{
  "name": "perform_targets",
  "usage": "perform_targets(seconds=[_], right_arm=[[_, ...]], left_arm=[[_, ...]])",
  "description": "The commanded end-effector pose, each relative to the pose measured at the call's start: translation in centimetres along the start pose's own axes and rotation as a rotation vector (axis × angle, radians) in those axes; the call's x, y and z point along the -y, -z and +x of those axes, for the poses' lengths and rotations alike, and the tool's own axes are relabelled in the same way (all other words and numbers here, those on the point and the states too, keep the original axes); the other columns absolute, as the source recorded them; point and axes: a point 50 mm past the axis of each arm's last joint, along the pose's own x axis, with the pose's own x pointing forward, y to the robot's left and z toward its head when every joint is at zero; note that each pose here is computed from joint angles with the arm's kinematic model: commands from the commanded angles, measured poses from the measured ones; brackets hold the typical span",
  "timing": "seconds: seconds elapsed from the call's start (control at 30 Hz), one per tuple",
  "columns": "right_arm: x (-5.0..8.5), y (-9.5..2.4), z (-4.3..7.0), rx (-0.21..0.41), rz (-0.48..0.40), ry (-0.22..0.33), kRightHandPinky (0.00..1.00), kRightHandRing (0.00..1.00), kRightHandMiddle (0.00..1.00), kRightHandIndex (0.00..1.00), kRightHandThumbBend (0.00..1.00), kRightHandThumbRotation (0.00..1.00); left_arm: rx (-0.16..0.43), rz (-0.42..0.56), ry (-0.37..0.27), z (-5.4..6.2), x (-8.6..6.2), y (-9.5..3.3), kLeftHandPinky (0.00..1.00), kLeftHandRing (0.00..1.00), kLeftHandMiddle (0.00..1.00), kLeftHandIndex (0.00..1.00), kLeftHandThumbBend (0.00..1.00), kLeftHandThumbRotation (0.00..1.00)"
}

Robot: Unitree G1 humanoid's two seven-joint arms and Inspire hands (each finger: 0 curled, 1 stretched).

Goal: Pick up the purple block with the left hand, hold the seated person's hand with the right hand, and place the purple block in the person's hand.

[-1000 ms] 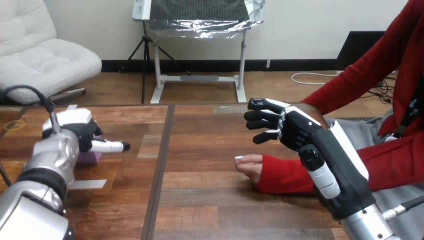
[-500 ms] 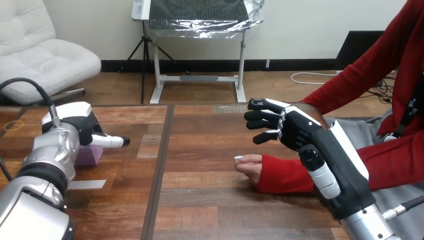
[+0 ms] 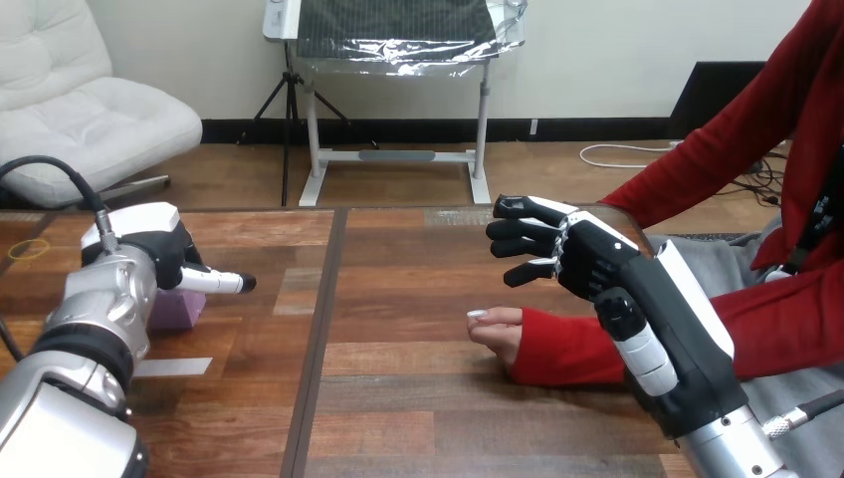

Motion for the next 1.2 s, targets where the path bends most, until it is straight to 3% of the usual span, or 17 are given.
perform_targets(seconds=[0.0, 0.4, 0.77, 1.17], right_arm=[[0.7, -1.7, 1.1, 0.084, -0.037, 0.016, 0.65, 0.75, 0.77, 0.8, 1.0, 1.0], [0.6, -1.7, 1.1, 0.081, -0.043, 0.01, 0.65, 0.75, 0.77, 0.8, 1.0, 1.0], [0.6, -1.7, 1.2, 0.081, -0.046, 0.005, 0.66, 0.76, 0.78, 0.8, 1.0, 1.0], [0.7, -1.6, 1.2, 0.085, -0.04, 0.004, 0.66, 0.76, 0.78, 0.8, 1.0, 1.0]], left_arm=[[0.049, -0.059, -0.127, -0.2, -3.8, -1.1, 0.67, 0.69, 0.71, 0.73, 0.68, 0.68], [0.057, -0.121, -0.151, -0.3, -4.2, -1.0, 0.7, 0.69, 0.7, 0.71, 0.68, 0.6], [0.065, -0.178, -0.169, -0.4, -4.5, -0.9, 0.61, 0.65, 0.67, 0.69, 0.67, 0.56], [0.123, -0.329, -0.185, -0.5, -5.1, -0.8, 0.5, 0.58, 0.62, 0.67, 0.63, 0.47]])
